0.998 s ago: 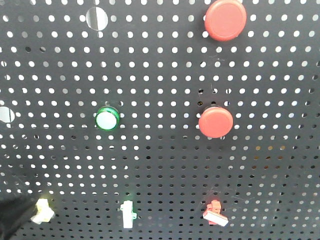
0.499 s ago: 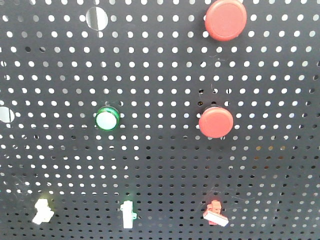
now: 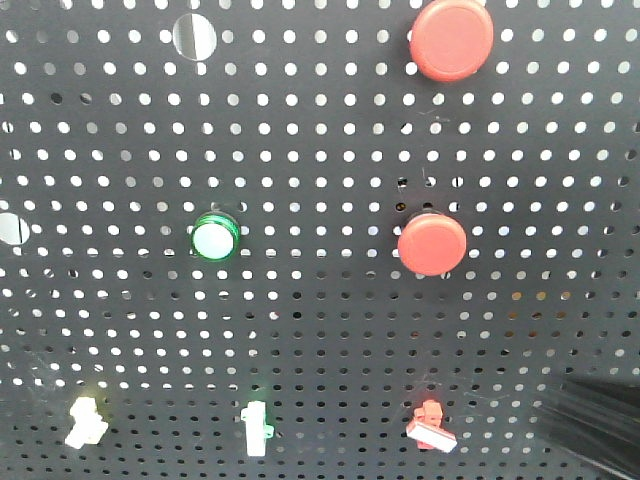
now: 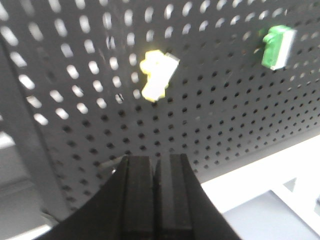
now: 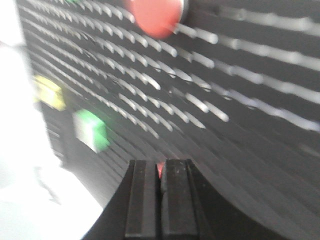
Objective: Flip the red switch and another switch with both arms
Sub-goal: 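Move the right gripper toward the red-and-white toggle switch, then push the red-and-white toggle switch over with the right gripper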
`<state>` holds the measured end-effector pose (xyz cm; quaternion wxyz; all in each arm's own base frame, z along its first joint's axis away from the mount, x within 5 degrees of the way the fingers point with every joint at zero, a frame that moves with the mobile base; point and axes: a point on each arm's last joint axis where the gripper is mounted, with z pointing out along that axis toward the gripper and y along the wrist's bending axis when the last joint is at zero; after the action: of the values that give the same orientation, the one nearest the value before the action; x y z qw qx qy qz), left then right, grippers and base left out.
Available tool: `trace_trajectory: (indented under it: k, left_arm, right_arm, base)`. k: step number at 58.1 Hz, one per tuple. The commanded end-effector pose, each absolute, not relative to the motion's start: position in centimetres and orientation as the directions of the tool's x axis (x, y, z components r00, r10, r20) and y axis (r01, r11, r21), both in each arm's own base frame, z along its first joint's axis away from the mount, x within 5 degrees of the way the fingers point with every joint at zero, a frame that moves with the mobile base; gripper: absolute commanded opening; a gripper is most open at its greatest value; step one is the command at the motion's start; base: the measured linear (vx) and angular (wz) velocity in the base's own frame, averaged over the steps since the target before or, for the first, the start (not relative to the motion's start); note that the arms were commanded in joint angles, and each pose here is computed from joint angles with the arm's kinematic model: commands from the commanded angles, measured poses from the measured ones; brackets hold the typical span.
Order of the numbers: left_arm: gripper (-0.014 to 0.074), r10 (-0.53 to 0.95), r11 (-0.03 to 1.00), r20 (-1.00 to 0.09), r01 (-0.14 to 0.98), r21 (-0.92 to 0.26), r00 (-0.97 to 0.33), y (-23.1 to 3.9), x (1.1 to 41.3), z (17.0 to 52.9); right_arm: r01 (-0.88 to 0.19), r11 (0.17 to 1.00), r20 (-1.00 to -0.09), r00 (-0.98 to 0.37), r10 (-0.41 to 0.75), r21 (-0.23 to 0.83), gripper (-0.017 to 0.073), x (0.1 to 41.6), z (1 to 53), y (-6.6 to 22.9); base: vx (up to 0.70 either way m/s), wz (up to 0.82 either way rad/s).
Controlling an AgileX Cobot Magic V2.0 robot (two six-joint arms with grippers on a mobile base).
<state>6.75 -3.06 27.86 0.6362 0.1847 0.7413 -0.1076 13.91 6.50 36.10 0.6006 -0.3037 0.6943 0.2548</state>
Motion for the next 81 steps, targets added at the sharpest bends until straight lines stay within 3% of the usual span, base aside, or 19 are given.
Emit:
trace_trajectory:
  k: [1,8,18,25,34,55,81]
  left_arm:
    - [0.0003,0.108,0.915,-0.993,0.396,0.083,-0.041,-3.0,6.8,29.3]
    - [0.0003,0.106,0.917,-0.994,0.391,0.084,-0.037,-3.0,6.9,28.9]
    - [0.0003,0.09,0.92,-0.996,0.385,0.074,-0.024,-2.9,7.0,28.9]
    - [0.0003,0.09,0.92,-0.996,0.385,0.074,-0.024,-2.9,7.0,28.9]
    - [0.0003,0.09,0.92,-0.996,0.385,0.074,-0.024,-2.9,7.0,28.9]
    - [0.0003,0.095,0.92,-0.995,0.384,0.079,-0.023,-2.9,7.0,28.9]
    - [0.0003,0.093,0.92,-0.995,0.384,0.079,-0.02,-2.9,7.0,28.9]
  right_arm:
    - [-0.775,0.629,-0.996,-0.088,-0.024,0.053,-0.0006,15.6,36.9,7.3]
    - [-0.82,0.567,-0.99,-0.132,-0.052,0.079,-0.0006,16.6,35.9,9.3]
    - [-0.789,0.611,-0.988,-0.138,-0.072,0.066,-0.0006,17.1,35.4,11.0]
    - [-0.744,0.666,-0.988,-0.133,-0.072,0.052,-0.0006,17.5,35.4,11.0]
    - [-0.732,0.679,-0.984,-0.162,-0.08,0.066,-0.0006,18.2,34.7,11.0]
    - [-0.791,0.603,-0.94,-0.278,-0.198,0.107,-0.0006,19.2,31.8,12.2]
    - [-0.777,0.614,-0.865,-0.397,-0.308,0.138,-0.0006,19.2,30.0,12.0]
  base:
    - [0.0,0.0]
    - [0.0,0.0]
    - [0.0,0.0]
    - [0.0,0.0]
    - [0.0,0.0]
    - [0.0,0.0]
    - [0.0,0.0]
